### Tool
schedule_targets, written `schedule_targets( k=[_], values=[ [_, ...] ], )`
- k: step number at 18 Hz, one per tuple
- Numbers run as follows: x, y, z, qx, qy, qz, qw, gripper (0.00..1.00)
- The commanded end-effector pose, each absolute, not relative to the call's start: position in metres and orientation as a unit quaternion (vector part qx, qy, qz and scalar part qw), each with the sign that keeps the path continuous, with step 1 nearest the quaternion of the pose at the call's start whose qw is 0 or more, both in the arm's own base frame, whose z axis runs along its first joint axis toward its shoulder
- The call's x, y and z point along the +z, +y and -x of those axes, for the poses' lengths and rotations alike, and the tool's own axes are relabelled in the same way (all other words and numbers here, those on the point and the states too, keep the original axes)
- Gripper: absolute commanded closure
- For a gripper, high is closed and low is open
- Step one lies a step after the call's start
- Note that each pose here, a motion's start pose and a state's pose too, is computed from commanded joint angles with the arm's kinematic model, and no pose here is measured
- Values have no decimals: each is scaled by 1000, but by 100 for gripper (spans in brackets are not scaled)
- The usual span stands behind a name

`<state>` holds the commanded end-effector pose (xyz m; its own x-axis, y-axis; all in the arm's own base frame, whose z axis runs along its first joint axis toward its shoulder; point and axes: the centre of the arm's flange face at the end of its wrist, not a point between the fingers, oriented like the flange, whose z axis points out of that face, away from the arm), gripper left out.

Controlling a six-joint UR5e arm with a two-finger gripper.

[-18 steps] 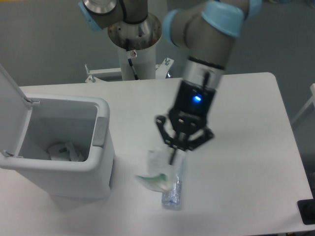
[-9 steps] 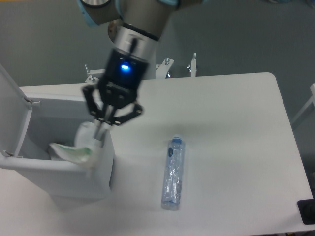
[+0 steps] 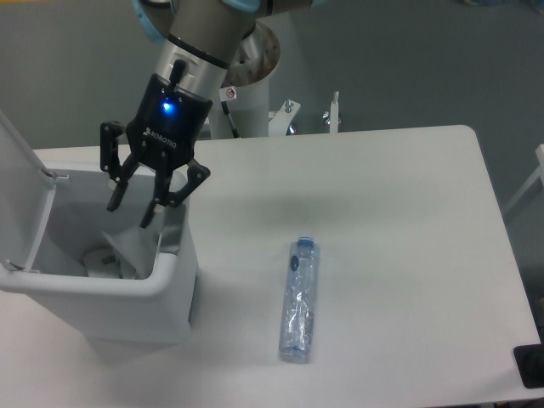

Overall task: Place the trash in the trash can
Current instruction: 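Move the open gripper back over the clear plastic bottle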

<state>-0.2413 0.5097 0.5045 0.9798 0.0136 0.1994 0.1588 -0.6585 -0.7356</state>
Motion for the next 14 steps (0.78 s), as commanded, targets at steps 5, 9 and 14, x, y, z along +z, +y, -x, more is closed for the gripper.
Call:
schedule_targets(
  k=[5,9,14],
  values=[
    [506,496,317,-66,-99,901,417,0],
    [477,489,388,-61,-141,901,406,0],
    [429,489,429,-63,-136,911,385,0]
  ],
)
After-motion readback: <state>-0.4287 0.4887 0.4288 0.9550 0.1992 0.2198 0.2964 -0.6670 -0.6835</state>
